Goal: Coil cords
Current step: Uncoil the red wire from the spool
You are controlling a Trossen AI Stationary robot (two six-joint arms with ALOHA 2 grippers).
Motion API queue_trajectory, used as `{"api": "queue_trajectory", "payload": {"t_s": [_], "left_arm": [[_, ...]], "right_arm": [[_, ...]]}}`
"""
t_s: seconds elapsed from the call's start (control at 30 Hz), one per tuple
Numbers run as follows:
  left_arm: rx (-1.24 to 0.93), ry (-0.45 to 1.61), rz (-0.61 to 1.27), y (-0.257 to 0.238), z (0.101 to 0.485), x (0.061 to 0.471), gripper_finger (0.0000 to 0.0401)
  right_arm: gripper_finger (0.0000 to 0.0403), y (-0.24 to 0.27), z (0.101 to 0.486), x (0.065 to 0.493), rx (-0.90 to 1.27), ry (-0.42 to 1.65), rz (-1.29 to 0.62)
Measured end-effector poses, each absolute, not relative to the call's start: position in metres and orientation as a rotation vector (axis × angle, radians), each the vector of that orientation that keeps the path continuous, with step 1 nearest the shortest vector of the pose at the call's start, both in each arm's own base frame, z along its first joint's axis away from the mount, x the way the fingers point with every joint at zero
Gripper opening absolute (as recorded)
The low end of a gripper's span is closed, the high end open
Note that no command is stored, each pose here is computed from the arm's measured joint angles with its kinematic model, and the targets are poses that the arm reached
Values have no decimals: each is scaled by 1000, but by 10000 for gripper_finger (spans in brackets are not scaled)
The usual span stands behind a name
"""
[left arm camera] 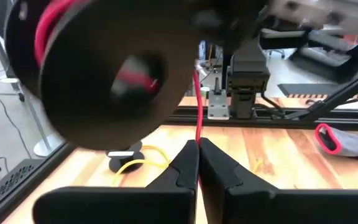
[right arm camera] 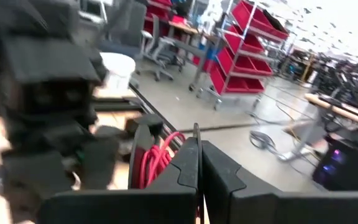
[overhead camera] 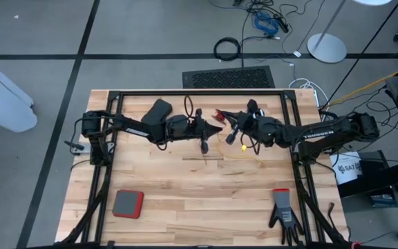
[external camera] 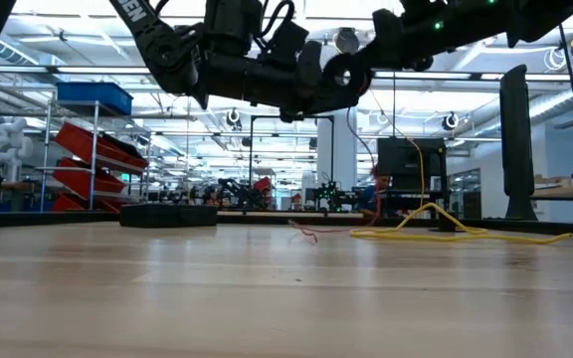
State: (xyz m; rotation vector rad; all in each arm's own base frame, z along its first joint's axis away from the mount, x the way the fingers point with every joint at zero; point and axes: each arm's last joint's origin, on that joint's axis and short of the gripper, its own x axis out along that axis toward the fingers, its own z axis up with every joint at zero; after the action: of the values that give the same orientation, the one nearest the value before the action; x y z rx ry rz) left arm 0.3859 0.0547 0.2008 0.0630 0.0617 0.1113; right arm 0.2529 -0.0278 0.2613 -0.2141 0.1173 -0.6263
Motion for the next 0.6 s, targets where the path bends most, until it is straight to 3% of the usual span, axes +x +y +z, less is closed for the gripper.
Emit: {"api": "queue_trajectory", "payload": {"t_s": [0.37,0.6], "left_arm": [[92,47,49,48,206,388,2],[173,165,108,52,216,377,1]], "right_arm": [[0,-37,237,259,-221,275,-665],[0,-34,229,258,-239,347,-684]]}}
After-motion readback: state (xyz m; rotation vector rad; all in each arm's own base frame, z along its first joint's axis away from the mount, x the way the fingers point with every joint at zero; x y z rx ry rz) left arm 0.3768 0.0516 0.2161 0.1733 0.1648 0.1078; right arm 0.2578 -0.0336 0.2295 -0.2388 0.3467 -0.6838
